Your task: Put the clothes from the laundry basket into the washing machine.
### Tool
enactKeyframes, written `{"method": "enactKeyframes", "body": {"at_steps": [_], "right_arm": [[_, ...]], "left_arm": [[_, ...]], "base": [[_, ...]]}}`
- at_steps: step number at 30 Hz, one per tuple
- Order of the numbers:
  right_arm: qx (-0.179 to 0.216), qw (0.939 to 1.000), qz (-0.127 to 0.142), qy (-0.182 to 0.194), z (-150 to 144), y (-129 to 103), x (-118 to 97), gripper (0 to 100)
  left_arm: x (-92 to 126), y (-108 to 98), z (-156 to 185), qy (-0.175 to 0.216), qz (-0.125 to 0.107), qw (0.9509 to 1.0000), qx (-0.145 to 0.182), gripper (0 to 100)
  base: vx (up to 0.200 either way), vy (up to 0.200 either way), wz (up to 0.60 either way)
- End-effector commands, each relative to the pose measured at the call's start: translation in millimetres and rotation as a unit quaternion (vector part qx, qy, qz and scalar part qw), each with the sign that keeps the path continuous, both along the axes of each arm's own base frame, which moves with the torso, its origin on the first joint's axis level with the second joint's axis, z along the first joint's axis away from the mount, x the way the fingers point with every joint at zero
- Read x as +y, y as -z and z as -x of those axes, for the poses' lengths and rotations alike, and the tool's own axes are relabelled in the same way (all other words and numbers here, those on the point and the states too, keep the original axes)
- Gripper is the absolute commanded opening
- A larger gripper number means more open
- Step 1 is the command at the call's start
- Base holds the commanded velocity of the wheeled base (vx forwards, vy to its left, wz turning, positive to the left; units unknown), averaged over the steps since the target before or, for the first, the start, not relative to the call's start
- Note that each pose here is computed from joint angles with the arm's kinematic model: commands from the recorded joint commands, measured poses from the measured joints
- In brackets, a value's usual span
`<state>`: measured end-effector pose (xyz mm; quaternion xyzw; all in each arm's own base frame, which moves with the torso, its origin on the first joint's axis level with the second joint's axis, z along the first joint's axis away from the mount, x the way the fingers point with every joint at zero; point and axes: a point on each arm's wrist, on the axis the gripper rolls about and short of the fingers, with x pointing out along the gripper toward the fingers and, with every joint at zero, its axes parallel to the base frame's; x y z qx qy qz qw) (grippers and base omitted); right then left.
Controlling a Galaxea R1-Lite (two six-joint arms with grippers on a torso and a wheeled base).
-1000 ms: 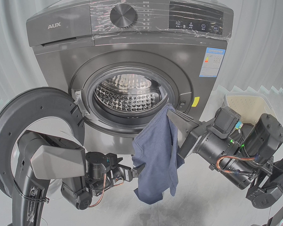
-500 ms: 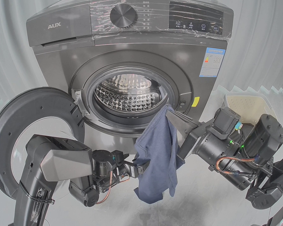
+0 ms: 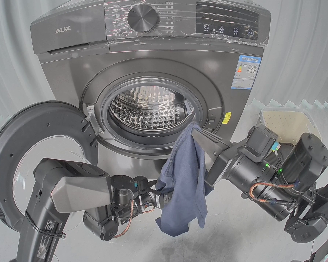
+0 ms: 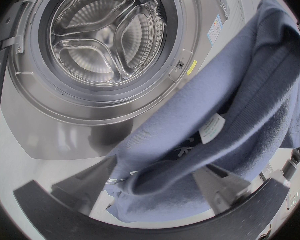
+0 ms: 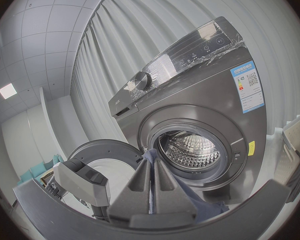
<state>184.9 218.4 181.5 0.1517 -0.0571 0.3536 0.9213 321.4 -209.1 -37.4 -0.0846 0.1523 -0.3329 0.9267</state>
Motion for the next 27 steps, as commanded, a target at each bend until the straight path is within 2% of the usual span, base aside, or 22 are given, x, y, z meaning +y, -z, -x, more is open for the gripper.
{"method": "enactKeyframes", "body": {"at_steps": [1,7,13,18,21,26,27], "right_arm": [[0.002,1.0000,0.001,0.001,-1,1,0,0],[0.005,1.0000,0.002,0.005,-3,3,0,0],[0.006,0.9998,0.003,0.016,-9,4,-4,0],[0.008,0.9992,0.002,0.039,-18,4,-14,0],[0.013,0.9985,0.011,0.052,-21,8,-23,0],[0.016,0.9989,0.023,0.038,-9,11,-36,0],[0.017,0.9989,0.024,0.036,-9,12,-36,0]], "left_arm": [[-2,0,1,0.001,0.001,1.0000,-0.001,0],[1,-7,0,-0.006,0.004,1.0000,-0.007,0],[11,-31,8,-0.021,0.009,0.9996,-0.016,0],[35,-74,26,-0.039,0.018,0.9983,-0.040,0],[44,-99,41,-0.044,0.029,0.9970,-0.056,0],[61,-142,61,-0.052,0.060,0.9917,-0.101,0],[62,-143,62,-0.052,0.061,0.9915,-0.102,0]], "base": [[0.000,0.000,0.00],[0.000,0.000,0.00],[0.000,0.000,0.00],[0.000,0.000,0.00],[0.000,0.000,0.00],[0.000,0.000,0.00],[0.000,0.000,0.00]]}}
